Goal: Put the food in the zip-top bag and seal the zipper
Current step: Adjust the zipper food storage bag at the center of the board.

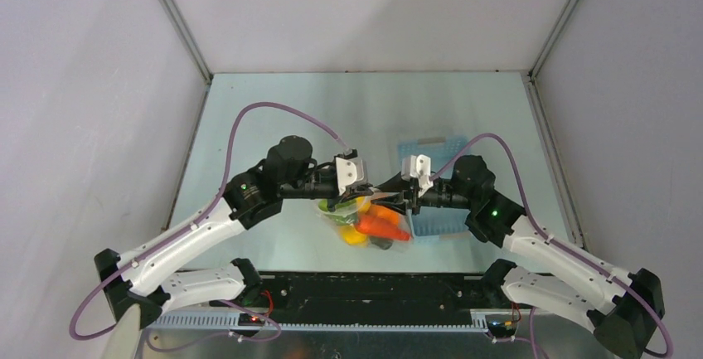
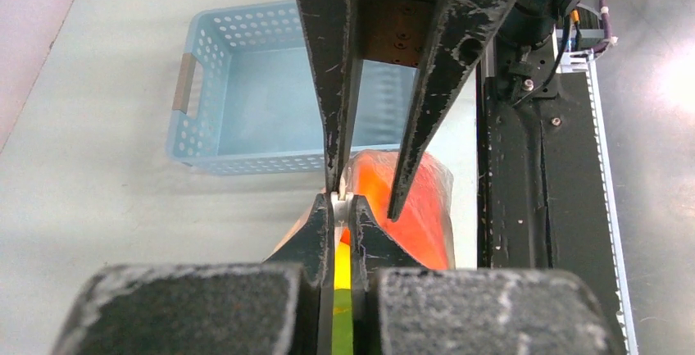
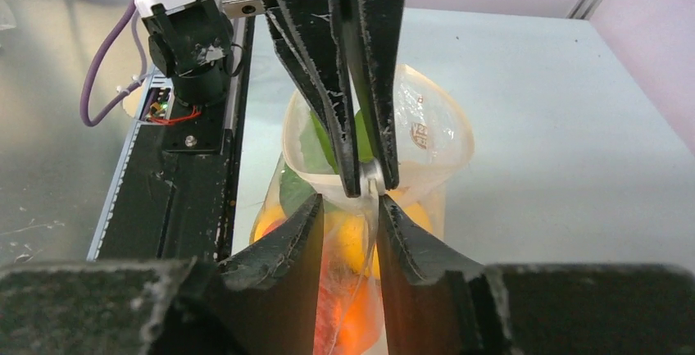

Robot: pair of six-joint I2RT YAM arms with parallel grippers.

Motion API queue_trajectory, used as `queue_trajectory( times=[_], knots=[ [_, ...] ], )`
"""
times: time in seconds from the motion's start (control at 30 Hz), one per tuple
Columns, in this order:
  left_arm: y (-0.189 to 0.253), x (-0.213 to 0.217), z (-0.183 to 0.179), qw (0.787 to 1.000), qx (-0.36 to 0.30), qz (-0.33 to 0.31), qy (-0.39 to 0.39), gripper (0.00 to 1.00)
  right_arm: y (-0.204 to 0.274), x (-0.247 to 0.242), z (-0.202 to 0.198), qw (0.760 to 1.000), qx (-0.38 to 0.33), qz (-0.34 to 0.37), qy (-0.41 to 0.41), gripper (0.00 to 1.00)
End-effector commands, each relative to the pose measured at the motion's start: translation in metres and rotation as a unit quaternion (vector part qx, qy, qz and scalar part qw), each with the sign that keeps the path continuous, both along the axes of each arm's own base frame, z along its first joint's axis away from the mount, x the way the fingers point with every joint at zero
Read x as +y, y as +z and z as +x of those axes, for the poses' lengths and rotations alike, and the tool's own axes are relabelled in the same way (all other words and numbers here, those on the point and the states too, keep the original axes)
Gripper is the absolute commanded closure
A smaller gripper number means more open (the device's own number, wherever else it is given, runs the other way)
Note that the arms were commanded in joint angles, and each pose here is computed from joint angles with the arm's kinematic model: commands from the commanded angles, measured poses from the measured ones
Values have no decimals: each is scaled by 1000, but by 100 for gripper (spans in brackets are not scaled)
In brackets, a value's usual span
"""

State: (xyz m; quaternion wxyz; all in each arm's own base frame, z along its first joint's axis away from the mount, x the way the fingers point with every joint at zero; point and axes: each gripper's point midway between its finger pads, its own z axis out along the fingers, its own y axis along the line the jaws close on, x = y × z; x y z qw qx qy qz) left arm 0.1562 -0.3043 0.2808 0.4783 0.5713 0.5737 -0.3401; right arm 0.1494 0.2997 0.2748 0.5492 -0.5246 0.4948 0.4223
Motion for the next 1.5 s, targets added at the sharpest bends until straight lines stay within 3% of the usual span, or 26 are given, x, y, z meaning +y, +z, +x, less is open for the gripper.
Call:
queue_trajectory(
  times=[0.0,0.1,0.2,0.23,0.5,0.9,1.23,1.47],
  knots=[
    [25,-2,1,999,-38,-17,-16,100,19,3,3,1000,-6,9,0,68],
    [24,-2,0,999,-38,-9,-22,100,21,4,6,1000,-10,11,-2,72],
    [22,-3,2,999,-37,1,-24,100,21,4,6,1000,-18,4,1,98],
    [21,-3,2,999,-38,4,-24,100,22,4,6,1000,-19,2,1,100],
    [-5,3,14,998,-22,61,6,100,37,-6,20,998,-26,19,-62,100],
    [-39,10,30,988,2,142,67,100,58,-11,18,994,-38,66,-80,100],
    [-67,25,22,976,18,204,78,100,49,-12,19,995,-42,46,-79,100],
    [-66,27,19,976,22,204,79,100,41,-10,17,996,-50,27,-66,100]
  ],
)
